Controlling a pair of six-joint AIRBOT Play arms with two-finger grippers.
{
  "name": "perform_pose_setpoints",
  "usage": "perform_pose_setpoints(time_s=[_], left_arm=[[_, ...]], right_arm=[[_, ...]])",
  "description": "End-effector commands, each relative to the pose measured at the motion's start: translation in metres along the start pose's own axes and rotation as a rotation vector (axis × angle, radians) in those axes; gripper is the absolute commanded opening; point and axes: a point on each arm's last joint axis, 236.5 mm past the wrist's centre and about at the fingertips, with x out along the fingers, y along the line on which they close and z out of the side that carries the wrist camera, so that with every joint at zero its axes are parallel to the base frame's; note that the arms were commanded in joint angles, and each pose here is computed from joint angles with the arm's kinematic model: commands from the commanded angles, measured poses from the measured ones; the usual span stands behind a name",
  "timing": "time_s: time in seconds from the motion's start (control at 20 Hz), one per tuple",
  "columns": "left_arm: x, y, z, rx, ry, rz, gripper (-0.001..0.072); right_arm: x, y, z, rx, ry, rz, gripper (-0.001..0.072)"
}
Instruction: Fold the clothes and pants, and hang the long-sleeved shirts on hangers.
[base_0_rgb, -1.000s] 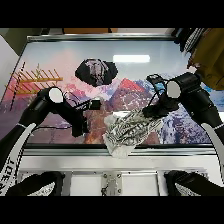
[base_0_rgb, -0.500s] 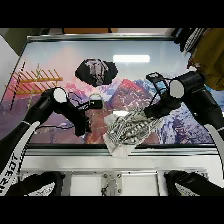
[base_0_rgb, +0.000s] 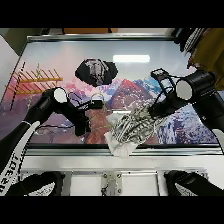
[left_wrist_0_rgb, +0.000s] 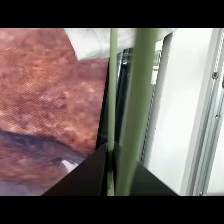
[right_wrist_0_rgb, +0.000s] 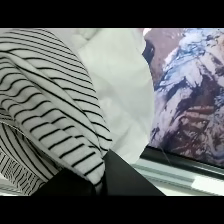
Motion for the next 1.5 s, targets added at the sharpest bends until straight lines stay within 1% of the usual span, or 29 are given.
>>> perform_pose_setpoints(time_s=[0.0,0.1,0.25,0.35,0.45,0.6,0.75,1.2,1.45], left_arm=[[0.000,0.006,0.004,0.002,-0.018,0.023,0.0011],[0.004,0.006,0.009,0.021,-0.018,0.029,0.0011],[0.019,-0.001,0.014,0.065,0.008,-0.005,0.0010],[0.026,0.000,0.019,0.079,0.010,-0.001,0.0010],[0.027,0.008,0.027,0.085,-0.013,0.036,0.0010],[0.021,0.009,0.040,0.047,-0.096,0.024,0.0011],[0.015,0.015,0.039,0.013,-0.126,0.026,0.0011],[0.014,0.015,0.037,0.009,-0.124,0.020,0.0011],[0.014,0.015,0.037,0.008,-0.125,0.020,0.0011]], right_arm=[[-0.002,0.005,0.000,-0.009,-0.005,0.011,0.0020],[-0.004,0.013,0.003,-0.027,-0.021,0.024,0.0020],[-0.006,0.024,0.011,-0.056,-0.066,0.037,0.0020],[-0.007,0.037,0.013,-0.072,-0.078,0.072,0.0020],[-0.009,0.055,0.016,-0.076,-0.094,0.142,0.0019],[-0.016,0.087,0.021,-0.084,-0.127,0.261,0.0020],[-0.025,0.113,0.034,-0.082,-0.190,0.342,0.0020],[-0.049,0.173,0.063,-0.092,-0.368,0.467,0.0019],[-0.049,0.197,0.068,-0.106,-0.388,0.518,0.0019]])
